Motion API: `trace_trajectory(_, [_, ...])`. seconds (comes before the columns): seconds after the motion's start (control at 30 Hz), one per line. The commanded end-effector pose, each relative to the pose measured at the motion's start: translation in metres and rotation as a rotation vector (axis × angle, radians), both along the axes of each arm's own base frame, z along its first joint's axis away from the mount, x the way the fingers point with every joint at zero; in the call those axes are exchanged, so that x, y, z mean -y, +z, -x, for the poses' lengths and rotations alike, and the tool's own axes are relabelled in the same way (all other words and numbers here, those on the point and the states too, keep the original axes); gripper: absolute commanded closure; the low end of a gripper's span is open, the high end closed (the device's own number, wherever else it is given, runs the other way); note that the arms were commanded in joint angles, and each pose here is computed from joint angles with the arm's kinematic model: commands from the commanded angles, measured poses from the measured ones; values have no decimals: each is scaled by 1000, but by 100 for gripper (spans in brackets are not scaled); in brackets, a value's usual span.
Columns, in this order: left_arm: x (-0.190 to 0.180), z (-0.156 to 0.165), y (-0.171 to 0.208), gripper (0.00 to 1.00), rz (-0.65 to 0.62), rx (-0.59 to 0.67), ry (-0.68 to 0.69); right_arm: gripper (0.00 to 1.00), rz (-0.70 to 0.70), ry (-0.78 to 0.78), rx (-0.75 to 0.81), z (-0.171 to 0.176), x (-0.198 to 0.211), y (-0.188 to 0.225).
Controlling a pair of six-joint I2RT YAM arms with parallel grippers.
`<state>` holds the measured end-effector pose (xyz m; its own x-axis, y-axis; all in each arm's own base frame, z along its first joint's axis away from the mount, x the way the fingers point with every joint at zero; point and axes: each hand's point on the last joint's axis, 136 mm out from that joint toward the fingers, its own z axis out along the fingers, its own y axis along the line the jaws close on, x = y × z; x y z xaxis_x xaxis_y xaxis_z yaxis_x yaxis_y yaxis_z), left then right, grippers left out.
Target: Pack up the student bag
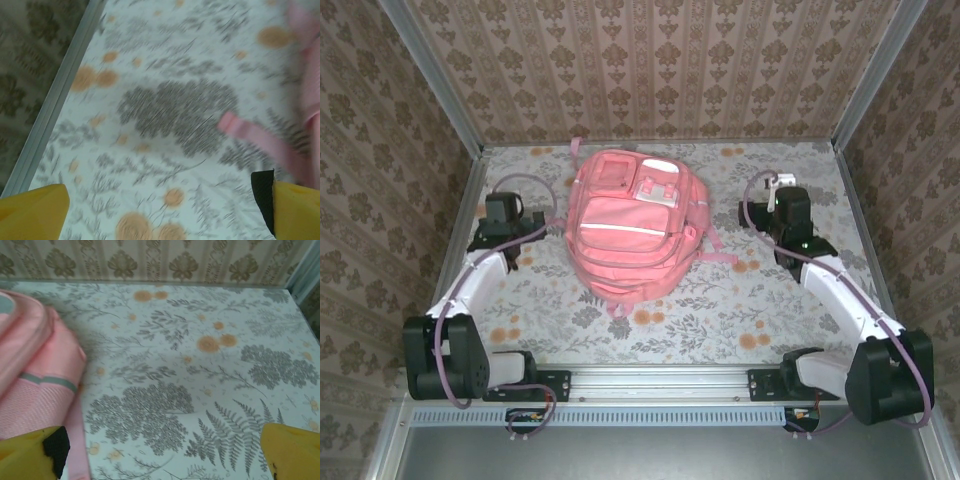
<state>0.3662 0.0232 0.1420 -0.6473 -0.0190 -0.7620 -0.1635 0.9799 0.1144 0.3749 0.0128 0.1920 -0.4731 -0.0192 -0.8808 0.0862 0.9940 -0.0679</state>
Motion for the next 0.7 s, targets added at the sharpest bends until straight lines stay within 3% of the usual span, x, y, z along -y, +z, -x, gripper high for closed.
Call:
trace_trajectory(0.0, [-30,5,17,0,-31,155,174,0,50,-76,200,1,18,15])
trace_trajectory(0.23, [-52,25,-8,0,-51,145,218,1,88,-172,120,10,40,-36])
trace_trajectory(0.47, [-35,17,-23,0,-49,245,75,0,40,-115,122,-1,30,-63])
trace_trajectory(0.67, [-13,8,-19,0,10,361,-40,0,3,-54,200,-7,24,-60])
